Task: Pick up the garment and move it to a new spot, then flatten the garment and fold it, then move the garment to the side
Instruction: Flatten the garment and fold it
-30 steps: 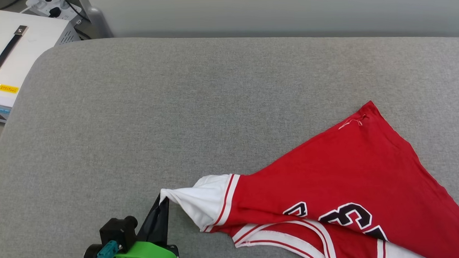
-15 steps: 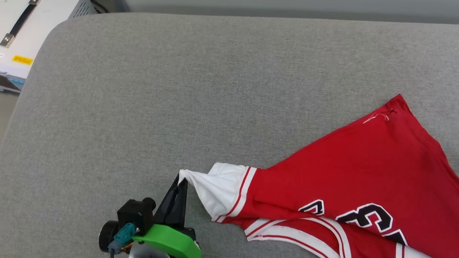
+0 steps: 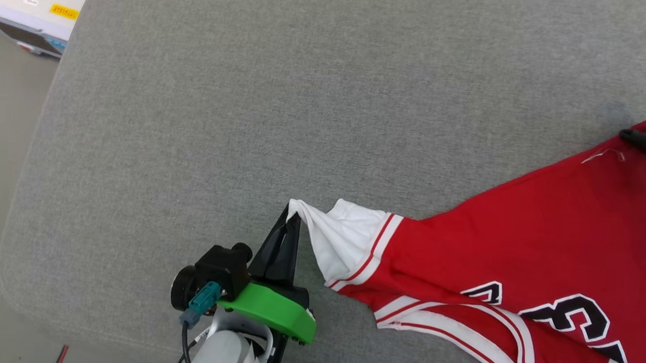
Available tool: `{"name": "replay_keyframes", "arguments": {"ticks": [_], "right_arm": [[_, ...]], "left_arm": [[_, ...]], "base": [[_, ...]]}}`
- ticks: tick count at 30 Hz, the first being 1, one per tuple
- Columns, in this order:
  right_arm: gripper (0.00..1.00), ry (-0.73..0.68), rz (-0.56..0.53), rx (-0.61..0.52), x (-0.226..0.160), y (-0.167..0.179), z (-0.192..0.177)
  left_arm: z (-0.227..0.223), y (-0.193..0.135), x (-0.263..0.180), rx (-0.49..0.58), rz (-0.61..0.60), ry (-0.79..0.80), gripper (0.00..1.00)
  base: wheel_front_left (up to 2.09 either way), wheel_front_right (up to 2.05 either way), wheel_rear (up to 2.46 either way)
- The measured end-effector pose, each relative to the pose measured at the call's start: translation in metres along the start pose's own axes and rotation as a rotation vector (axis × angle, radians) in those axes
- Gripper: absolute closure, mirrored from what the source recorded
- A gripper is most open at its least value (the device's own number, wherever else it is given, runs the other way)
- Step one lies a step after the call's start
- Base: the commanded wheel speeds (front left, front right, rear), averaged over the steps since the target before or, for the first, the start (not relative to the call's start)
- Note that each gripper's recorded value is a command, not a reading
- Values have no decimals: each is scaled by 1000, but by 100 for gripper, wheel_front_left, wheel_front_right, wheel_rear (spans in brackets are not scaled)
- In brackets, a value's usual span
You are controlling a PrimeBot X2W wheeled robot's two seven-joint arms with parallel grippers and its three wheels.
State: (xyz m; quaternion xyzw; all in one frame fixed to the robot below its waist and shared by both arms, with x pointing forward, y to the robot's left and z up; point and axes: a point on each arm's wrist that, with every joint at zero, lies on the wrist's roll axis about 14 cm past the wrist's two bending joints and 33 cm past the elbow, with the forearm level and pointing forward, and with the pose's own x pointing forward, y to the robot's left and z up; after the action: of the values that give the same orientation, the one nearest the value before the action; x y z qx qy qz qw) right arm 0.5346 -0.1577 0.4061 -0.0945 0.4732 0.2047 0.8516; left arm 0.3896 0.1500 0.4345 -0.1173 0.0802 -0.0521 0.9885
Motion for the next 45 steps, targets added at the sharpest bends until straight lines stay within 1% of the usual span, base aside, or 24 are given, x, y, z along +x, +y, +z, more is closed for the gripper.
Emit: {"name": "replay_keyframes", "arguments": {"ticks": [4, 6, 9, 10, 11, 14, 17, 20, 25, 31, 37, 40, 42, 45], "right_arm": [[0, 106, 12, -17, 30, 5, -25], [0, 145, 7, -32, 36, 3, -34], [0, 159, 25, -23, 40, 5, -38], [64, 159, 32, -16, 39, 5, -38], [100, 124, 27, -9, 36, 2, -36], [100, 40, 37, -5, 30, 6, -24], [100, -79, 43, -7, 20, 9, -6], [100, -186, 33, -26, 3, 9, 11], [100, -352, 24, -39, -38, 7, 37], [100, -537, 4, -75, -93, 4, 56], [100, -723, -22, -87, -148, 2, 76], [100, -808, -43, -86, -175, -2, 84], [100, -877, -69, -90, -197, -6, 89], [100, -931, -102, -95, -215, -12, 97]], "left_arm": [[-7, 10, -3, -1, 36, 23, 100], [-11, 14, -4, 0, 50, 34, 100], [-12, 18, -5, 2, 62, 39, 100], [-12, 18, -5, 5, 63, 38, 100], [-10, 18, -3, 9, 60, 32, 100], [-6, 16, -2, 16, 52, 20, 100], [0, 14, -3, 22, 42, 2, 100], [8, 12, -4, 37, 28, -21, 100], [26, 11, -10, 60, 14, -71, 100], [64, 7, -12, 101, -25, -177, 100], [128, -6, 4, 188, -108, -315, 100], [172, -21, 16, 241, -172, -411, 100], [212, -37, 27, 301, -231, -487, 100], [251, -56, 37, 355, -283, -559, 100]], "base": [[0, 0, 0], [0, 0, 0], [0, 0, 0], [0, 0, 0], [0, 0, 0], [0, 0, 0], [0, 0, 0], [0, 0, 0], [0, 0, 0], [0, 0, 0], [0, 0, 0], [0, 0, 0], [0, 0, 0], [0, 0, 0]]}}
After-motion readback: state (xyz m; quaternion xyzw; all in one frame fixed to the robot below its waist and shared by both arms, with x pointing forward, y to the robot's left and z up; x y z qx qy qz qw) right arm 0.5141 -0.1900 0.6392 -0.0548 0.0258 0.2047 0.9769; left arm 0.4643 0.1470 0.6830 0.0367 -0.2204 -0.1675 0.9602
